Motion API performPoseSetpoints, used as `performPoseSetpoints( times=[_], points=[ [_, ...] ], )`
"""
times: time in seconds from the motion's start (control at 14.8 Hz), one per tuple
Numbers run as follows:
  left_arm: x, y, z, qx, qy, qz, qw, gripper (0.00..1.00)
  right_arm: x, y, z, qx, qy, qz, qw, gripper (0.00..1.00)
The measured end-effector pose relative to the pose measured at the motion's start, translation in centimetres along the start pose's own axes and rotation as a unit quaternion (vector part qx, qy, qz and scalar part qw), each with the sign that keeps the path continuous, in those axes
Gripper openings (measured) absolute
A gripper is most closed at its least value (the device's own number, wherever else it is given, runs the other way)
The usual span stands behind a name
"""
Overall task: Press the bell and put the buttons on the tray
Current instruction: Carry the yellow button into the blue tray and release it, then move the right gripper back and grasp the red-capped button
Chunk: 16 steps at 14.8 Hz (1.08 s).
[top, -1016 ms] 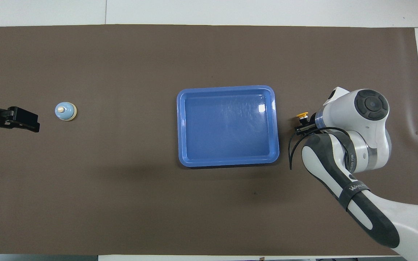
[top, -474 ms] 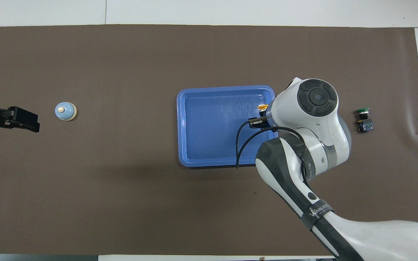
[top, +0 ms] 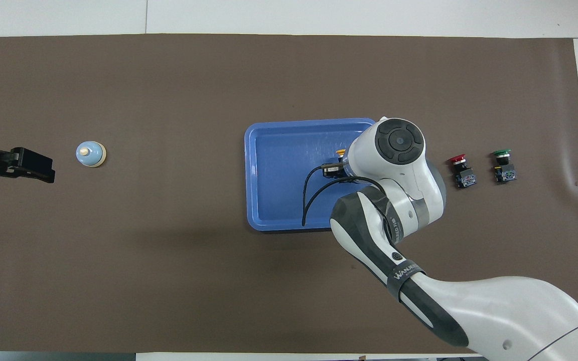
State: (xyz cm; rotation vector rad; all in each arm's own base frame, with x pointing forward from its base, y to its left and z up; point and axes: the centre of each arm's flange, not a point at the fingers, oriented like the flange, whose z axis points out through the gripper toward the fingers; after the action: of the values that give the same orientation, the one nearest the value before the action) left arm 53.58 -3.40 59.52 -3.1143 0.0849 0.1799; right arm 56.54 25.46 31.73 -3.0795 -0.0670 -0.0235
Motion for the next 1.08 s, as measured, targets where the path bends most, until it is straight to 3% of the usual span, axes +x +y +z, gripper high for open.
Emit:
performPoseSetpoints(
  times=[0.14,0.2,0.41,0.61,0.88,1.08],
  points=[
    [0.0,0.0,0.0,0.0,0.0,0.0,1.0,1.0,0.2,0.5,0.2,0.0,0.0,0.005,1.0,0.41],
    [0.0,0.0,0.0,0.0,0.0,0.0,1.0,1.0,0.3,0.7,0.2,-0.001,0.001,0.007,1.0,0.46],
    [0.0,0.0,0.0,0.0,0.0,0.0,1.0,1.0,0.3,0.6,0.1,0.0,0.001,0.007,1.0,0.78],
    [0.0,0.0,0.0,0.0,0.0,0.0,1.0,1.0,1.0,1.2,-1.9,-0.007,-0.006,0.011,1.0,1.0],
    [0.0,0.0,0.0,0.0,0.0,0.0,1.0,1.0,4.4,9.9,-6.9,-0.014,-0.007,-0.031,0.999,1.0],
    [0.0,0.0,0.0,0.0,0.0,0.0,1.0,1.0,5.4,17.4,-7.0,-0.014,-0.009,-0.064,0.998,1.0]
  ],
)
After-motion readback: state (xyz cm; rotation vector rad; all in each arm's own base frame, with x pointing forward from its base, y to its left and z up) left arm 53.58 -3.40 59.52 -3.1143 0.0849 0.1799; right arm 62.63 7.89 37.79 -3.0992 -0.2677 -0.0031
